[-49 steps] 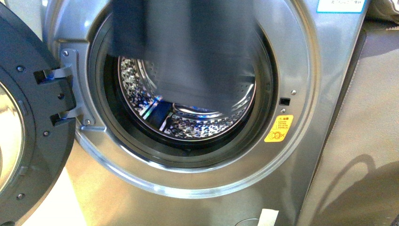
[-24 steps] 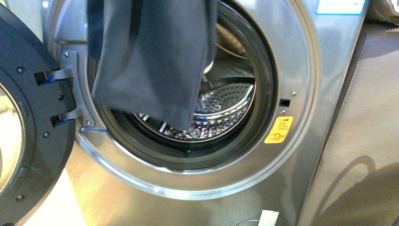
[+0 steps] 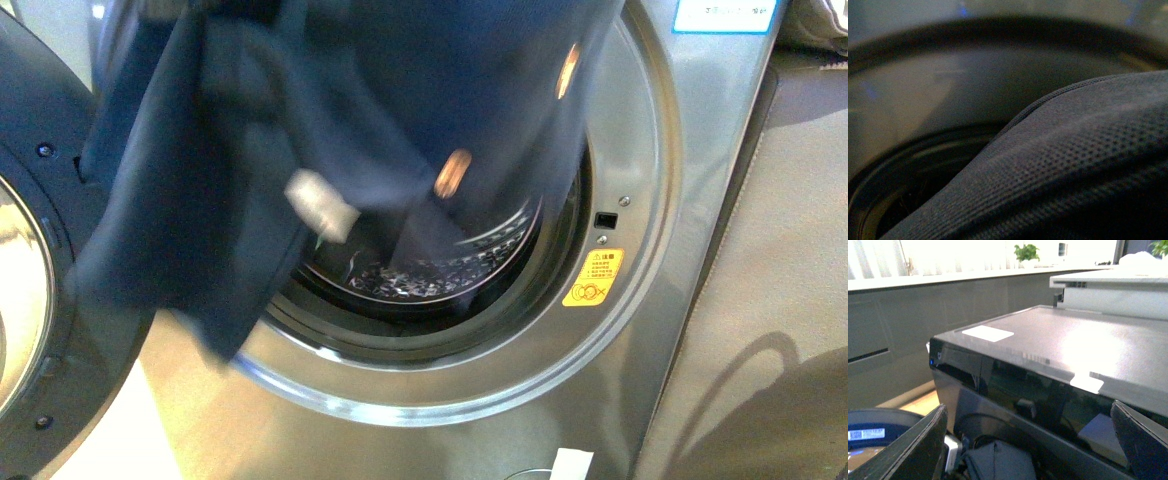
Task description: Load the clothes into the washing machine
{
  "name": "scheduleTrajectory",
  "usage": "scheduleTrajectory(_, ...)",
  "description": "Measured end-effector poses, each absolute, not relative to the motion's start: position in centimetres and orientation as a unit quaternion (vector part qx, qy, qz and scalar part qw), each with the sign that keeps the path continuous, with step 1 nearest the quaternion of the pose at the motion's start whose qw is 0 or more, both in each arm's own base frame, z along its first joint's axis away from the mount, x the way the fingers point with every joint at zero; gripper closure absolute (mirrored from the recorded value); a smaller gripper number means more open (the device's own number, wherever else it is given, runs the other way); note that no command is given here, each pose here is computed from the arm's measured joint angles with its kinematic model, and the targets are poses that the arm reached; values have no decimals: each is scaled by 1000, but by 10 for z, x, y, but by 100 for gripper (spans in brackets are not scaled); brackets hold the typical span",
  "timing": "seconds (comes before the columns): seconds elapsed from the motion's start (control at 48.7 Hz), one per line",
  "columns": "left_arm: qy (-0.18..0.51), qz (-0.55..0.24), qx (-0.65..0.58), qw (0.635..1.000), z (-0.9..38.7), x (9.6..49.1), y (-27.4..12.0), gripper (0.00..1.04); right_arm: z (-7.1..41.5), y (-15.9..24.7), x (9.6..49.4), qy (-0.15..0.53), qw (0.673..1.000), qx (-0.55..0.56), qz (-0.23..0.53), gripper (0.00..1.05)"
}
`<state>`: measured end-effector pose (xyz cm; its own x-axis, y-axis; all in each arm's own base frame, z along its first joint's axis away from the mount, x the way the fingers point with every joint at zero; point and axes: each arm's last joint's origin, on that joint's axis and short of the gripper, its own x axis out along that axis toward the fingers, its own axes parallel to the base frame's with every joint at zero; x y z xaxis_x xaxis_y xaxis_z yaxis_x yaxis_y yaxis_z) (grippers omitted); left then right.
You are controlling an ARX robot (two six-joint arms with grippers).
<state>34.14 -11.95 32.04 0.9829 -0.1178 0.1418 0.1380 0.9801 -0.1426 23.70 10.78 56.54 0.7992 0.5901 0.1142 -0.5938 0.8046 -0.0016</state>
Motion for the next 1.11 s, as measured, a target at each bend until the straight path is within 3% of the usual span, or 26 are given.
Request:
scheduleTrajectory(0.39, -6, -57, -82, 995, 251, 360, -124, 98, 611, 77, 227, -144, 952, 8, 269, 7)
scheduleTrajectory(0.616, 5, -40, -80, 996, 234, 375, -122, 98, 596, 73, 237, -107, 960, 11, 260, 7)
scheduleTrajectory(0.842, -20, -30, -86, 996, 246, 387, -120, 98, 574, 71, 256, -57, 963, 37, 260, 7)
scheduleTrajectory(0.883, -24, -29, -87, 995, 248, 389, -120, 98, 570, 71, 255, -42, 974, 34, 218, 11)
scheduleTrajectory(0.965, -28, -29, -89, 995, 250, 392, -120, 98, 545, 58, 244, -30, 997, 20, 63, 27)
scheduleTrajectory(1.109, -31, -29, -90, 995, 251, 394, -121, 98, 503, 37, 215, -61, 998, 17, 11, 46)
